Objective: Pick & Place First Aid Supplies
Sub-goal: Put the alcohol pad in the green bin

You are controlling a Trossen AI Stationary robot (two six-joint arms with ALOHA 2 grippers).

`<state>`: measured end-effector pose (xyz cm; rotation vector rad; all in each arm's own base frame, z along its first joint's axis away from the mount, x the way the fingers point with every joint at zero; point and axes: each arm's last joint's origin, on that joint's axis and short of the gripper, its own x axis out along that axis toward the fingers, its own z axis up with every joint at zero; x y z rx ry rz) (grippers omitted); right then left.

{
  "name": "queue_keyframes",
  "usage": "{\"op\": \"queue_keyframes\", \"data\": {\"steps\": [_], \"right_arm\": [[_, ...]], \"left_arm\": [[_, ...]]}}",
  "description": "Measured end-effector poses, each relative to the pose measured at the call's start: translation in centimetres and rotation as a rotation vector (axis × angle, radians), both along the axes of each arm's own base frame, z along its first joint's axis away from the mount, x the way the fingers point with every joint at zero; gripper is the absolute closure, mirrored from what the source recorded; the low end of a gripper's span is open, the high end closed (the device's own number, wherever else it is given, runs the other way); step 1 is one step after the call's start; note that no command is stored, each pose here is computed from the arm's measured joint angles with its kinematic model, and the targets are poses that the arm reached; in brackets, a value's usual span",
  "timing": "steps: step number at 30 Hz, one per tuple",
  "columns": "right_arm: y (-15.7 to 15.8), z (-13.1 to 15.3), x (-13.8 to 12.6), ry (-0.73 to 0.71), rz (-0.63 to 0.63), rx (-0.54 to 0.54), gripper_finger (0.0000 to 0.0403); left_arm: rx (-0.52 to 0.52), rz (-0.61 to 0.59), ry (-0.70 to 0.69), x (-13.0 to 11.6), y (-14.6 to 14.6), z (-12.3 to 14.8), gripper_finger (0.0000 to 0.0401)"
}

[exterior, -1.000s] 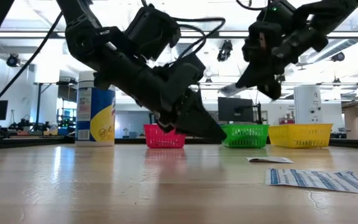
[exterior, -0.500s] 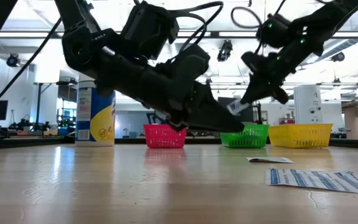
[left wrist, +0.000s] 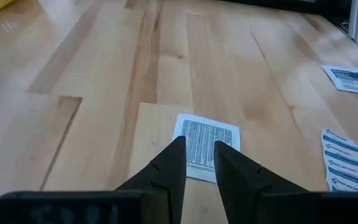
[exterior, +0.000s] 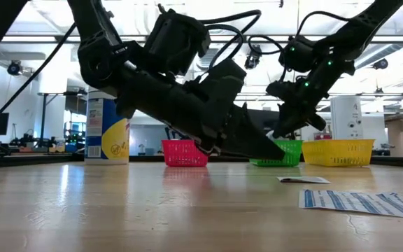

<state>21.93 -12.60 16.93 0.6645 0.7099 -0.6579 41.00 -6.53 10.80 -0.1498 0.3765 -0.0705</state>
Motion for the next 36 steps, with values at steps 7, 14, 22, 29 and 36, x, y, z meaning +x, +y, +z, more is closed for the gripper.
{"op": "queue_keyframes", "data": {"steps": [7,14,22,29,36], "right_arm": [[-0.2,0.7,0.4,-0.007,0.006,-0.012,0.0358],[-0.8,2.7,1.0,0.018,0.011,-0.013,0.0307],[0.8,4.8,1.1,0.172,0.12,0.091,0.0289],[5.1,4.9,0.7,0.182,0.231,0.101,0.0302],[9.9,4.5,0.3,0.155,0.307,0.142,0.0318]], "left_arm": [[-0.001,-0.001,-0.007,0.2,0.0,0.2,0.0307],[0.0,-0.021,0.003,0.1,-0.2,0.1,0.0307],[0.018,-0.11,0.01,0.0,-0.6,0.0,0.0307],[0.069,-0.147,-0.001,0.0,-0.9,0.1,0.0307],[0.081,-0.112,-0.009,0.2,-0.7,0.3,0.0307]]}}
